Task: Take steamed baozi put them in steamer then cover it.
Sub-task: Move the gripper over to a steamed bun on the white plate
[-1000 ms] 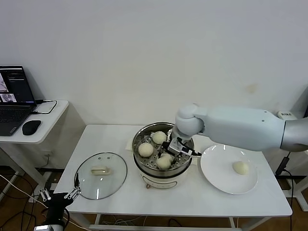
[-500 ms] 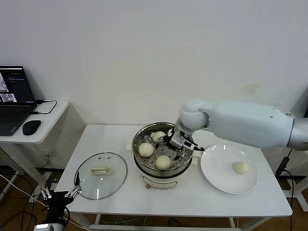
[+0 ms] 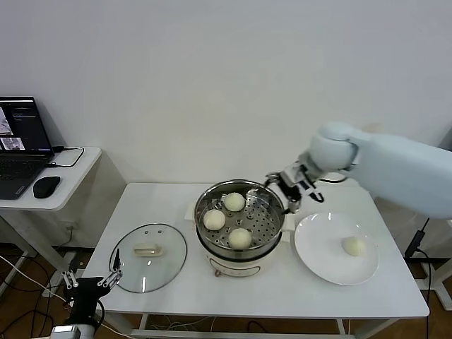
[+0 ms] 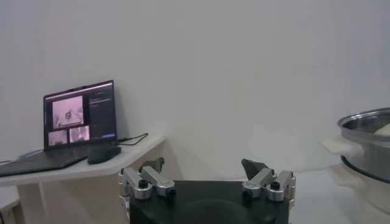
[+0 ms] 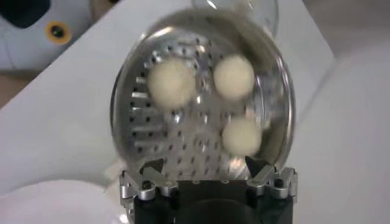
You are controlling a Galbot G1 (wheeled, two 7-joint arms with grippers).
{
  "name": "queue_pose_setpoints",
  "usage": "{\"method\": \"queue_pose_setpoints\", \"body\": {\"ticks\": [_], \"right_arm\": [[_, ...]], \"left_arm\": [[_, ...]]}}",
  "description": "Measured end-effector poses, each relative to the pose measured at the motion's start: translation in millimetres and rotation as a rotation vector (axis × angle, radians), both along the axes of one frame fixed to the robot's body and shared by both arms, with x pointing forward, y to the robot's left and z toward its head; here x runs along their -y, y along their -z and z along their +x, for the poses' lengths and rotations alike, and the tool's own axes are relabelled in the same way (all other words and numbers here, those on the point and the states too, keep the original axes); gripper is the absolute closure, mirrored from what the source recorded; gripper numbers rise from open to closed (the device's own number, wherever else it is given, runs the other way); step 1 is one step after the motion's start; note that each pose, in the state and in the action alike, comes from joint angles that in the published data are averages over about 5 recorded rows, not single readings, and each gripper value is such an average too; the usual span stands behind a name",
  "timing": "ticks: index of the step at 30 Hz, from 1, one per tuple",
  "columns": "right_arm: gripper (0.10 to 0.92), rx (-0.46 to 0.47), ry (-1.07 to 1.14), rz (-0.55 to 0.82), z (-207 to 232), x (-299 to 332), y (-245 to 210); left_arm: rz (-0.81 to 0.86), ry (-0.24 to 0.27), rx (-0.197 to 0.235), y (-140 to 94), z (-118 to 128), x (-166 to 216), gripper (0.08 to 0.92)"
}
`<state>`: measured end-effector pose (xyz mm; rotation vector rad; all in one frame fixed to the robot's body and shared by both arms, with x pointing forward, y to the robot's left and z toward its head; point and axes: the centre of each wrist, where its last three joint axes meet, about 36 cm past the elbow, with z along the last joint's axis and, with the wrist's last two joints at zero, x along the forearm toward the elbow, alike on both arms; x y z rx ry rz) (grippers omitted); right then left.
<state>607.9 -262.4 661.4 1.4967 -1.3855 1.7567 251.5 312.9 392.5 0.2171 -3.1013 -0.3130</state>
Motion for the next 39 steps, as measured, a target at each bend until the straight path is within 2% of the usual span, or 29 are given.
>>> {"method": "queue_pose_setpoints", "body": {"ticks": [9, 18, 27, 39], "right_arm": [[0.200, -0.007, 0.228, -0.022, -8, 97, 36], [0.200, -0.037, 0.367, -0.066, -18, 160, 91], [0.200, -0.064, 0.453, -0.112, -25, 195, 138], [0.200, -0.086, 0.502, -0.134, -21, 209, 181]], "left_arm": [[0.004, 0.006, -0.006, 2, 2, 0, 0.177], [0.013, 0.002, -0.016, 2, -2, -3, 0.177], [0.017, -0.008, -0.021, 2, -5, -5, 0.177], [0.018, -0.016, -0.027, 4, -5, -7, 0.177]]}}
